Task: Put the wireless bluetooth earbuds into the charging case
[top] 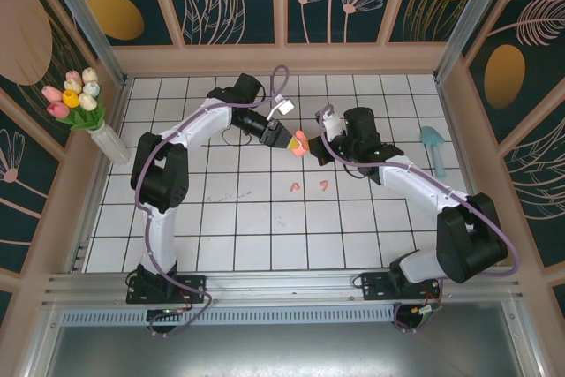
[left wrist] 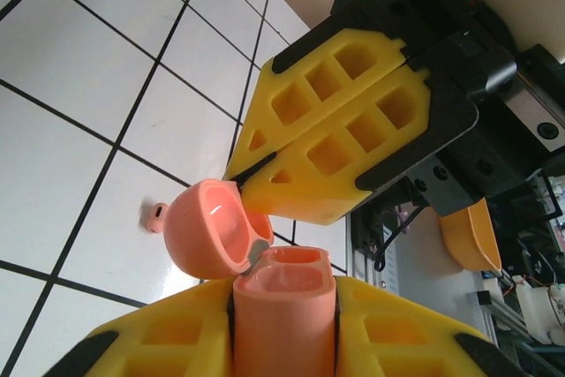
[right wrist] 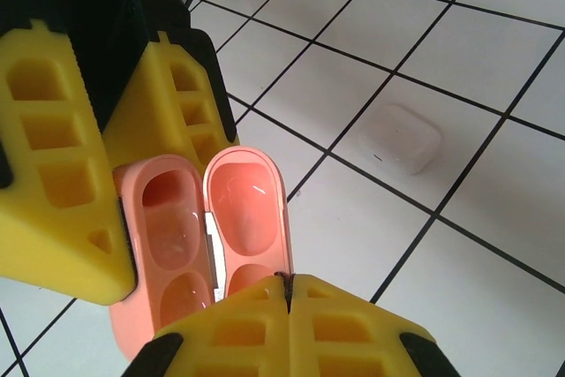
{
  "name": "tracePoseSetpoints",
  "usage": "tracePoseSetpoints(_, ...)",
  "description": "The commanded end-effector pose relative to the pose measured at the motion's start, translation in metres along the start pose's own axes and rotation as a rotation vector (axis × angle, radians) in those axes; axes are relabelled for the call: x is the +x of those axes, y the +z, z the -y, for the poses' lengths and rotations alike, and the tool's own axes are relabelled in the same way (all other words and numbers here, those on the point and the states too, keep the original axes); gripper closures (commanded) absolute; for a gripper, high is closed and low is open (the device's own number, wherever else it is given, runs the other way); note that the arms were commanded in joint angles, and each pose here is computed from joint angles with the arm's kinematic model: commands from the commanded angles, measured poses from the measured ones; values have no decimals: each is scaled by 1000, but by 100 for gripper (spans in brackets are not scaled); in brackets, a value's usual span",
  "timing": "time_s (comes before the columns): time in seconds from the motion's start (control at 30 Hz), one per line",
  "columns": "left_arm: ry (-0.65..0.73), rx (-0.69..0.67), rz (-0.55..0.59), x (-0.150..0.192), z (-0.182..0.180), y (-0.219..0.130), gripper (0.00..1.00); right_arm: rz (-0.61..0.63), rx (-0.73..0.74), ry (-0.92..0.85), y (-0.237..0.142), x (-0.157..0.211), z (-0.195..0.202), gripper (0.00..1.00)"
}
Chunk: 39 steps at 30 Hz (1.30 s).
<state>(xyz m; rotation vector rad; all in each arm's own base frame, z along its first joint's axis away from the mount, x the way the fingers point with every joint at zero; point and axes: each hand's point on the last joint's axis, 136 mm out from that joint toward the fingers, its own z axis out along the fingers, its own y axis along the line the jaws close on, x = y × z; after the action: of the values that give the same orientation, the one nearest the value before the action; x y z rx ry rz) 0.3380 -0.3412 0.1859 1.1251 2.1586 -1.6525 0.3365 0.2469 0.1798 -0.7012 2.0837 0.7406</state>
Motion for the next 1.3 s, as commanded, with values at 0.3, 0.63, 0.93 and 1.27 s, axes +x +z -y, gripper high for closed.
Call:
tracePoseSetpoints(0.3, 27, 55, -9, 2, 10, 3, 93, 60, 3, -32, -3, -27, -2, 100)
tracePoseSetpoints(0.63, 87, -27, 47, -10, 14, -5, 100, 171, -18, 75, -47, -57, -11, 46)
tracePoseSetpoints(0.93, 285, -302, 388, -48, 35, -48, 100, 166, 54, 417, -81, -35, -13, 41)
tracePoseSetpoints(1.27, 624, -523, 850, -30, 82, -109, 100, 151, 259, 726, -83, 20, 5, 41)
